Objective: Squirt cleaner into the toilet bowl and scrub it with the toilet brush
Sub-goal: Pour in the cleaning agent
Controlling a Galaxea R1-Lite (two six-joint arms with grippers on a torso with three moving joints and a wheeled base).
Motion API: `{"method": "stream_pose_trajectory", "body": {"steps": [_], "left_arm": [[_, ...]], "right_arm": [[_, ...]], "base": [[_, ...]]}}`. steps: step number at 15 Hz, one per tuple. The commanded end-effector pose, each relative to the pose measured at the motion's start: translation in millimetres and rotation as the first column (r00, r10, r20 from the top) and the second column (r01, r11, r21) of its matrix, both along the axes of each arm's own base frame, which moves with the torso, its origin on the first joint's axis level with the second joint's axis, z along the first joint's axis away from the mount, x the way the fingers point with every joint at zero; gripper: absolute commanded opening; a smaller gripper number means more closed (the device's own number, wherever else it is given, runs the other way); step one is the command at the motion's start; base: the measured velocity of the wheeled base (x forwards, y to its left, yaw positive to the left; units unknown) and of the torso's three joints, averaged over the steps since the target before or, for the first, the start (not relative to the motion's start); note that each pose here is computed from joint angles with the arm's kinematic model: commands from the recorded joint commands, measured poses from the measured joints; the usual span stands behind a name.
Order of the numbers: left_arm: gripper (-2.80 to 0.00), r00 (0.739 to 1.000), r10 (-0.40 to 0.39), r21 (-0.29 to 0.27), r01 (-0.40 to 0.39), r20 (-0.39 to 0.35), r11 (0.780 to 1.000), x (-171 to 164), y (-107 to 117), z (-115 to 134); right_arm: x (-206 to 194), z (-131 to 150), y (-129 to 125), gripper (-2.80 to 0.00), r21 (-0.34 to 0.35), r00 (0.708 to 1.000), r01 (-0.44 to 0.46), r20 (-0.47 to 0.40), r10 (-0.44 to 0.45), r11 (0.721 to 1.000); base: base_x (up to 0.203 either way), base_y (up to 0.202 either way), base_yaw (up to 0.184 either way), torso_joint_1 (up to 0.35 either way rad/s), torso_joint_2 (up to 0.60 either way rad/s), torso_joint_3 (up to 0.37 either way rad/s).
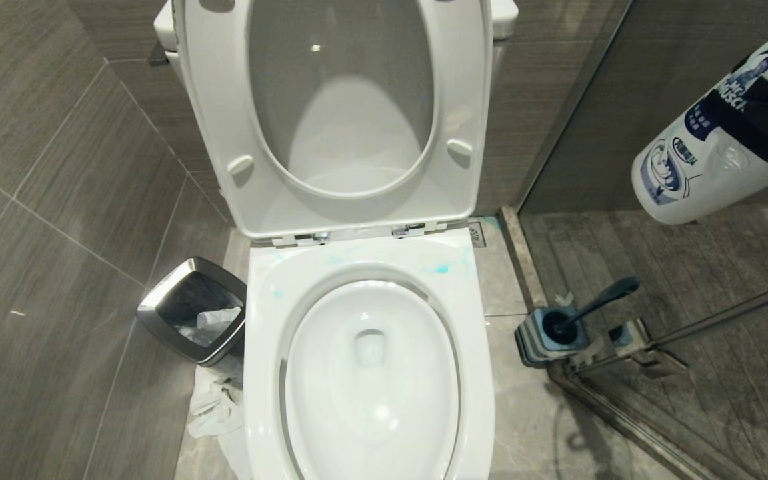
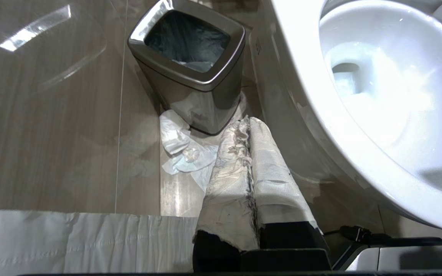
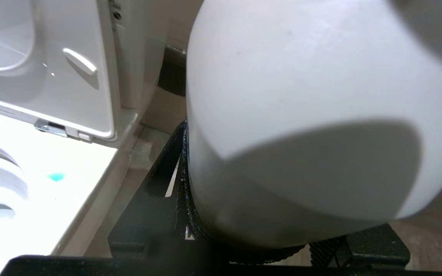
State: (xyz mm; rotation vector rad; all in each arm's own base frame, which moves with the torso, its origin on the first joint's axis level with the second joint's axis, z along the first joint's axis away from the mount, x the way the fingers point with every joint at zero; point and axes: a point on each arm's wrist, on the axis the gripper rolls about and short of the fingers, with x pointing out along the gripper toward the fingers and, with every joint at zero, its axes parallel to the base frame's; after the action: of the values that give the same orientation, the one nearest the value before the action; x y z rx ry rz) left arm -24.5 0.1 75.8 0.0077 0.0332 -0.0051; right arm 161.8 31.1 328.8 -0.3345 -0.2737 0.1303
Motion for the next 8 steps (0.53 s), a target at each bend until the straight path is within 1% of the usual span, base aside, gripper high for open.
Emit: {"method": "stream_pose_trajectory", "body": {"steps": [1, 3, 8], "left_arm": [[-2.80, 1.000, 0.002, 0.000, -0.002, -0.002, 1.000, 0, 0, 0], [-2.80, 1.000, 0.002, 0.000, -0.002, -0.002, 1.000, 0, 0, 0], [-2.80, 1.000, 0.002, -0.001, -0.002, -0.002, 1.000, 0, 0, 0]], "right_arm": [[1, -2, 4, -2.80, -0.003, 1.000, -0.022, -0.005, 0.022, 1.000], [1, -6, 9, -2.80, -0.009, 0.999, -0.045, -0.019, 0.044, 0.999], [6, -14, 21, -2.80, -0.008, 0.998, -0.037, -0.060, 0.036, 0.999]], "base": [[0.000, 0.000, 0.000, 0.002, 0.00, 0.203], [0.000, 0.000, 0.000, 0.001, 0.00, 0.202], [0.000, 0.000, 0.000, 0.001, 0.00, 0.201]]}}
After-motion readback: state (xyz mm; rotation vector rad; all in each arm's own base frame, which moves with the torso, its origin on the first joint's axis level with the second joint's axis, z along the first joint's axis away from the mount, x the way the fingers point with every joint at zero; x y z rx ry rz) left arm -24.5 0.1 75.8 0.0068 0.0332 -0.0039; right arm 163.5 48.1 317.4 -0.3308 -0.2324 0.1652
